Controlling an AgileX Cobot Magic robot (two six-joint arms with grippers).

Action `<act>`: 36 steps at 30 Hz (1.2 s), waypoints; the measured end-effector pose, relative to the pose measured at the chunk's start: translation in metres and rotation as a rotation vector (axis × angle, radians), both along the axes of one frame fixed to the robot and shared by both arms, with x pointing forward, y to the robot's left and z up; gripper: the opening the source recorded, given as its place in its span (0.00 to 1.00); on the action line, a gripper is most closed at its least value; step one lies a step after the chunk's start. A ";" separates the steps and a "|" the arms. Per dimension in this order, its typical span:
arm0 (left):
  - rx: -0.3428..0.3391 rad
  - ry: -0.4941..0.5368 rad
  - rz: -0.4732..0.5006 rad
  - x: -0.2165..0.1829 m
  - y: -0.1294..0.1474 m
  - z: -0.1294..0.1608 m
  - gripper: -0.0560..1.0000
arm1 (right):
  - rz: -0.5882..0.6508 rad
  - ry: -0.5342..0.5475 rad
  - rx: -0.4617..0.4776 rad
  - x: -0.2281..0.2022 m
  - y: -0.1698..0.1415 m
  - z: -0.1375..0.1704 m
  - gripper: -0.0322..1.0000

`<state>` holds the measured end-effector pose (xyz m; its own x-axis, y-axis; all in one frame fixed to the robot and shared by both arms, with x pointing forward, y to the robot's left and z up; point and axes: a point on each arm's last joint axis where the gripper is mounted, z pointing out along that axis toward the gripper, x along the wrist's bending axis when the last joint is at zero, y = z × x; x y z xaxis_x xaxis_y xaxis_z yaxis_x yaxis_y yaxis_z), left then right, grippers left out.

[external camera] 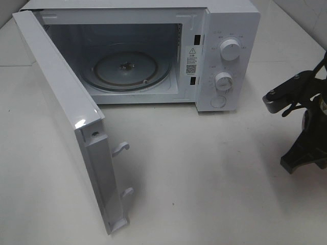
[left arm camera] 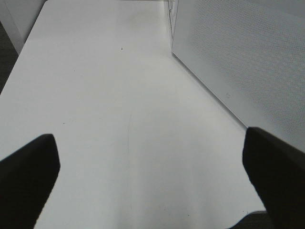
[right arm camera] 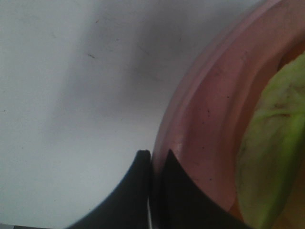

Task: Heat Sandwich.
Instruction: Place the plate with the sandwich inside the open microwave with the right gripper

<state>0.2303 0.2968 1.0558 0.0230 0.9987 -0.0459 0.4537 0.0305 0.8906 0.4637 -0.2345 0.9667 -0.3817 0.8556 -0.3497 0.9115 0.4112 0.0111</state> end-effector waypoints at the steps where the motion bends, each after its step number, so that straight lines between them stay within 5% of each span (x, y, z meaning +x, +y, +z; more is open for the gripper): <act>1: 0.000 0.000 0.000 0.000 0.000 0.000 0.99 | 0.009 -0.001 0.001 -0.002 0.002 0.001 0.06; 36: 0.000 0.000 0.000 0.000 0.000 0.000 0.99 | 0.375 0.020 -0.011 -0.056 0.082 0.008 0.06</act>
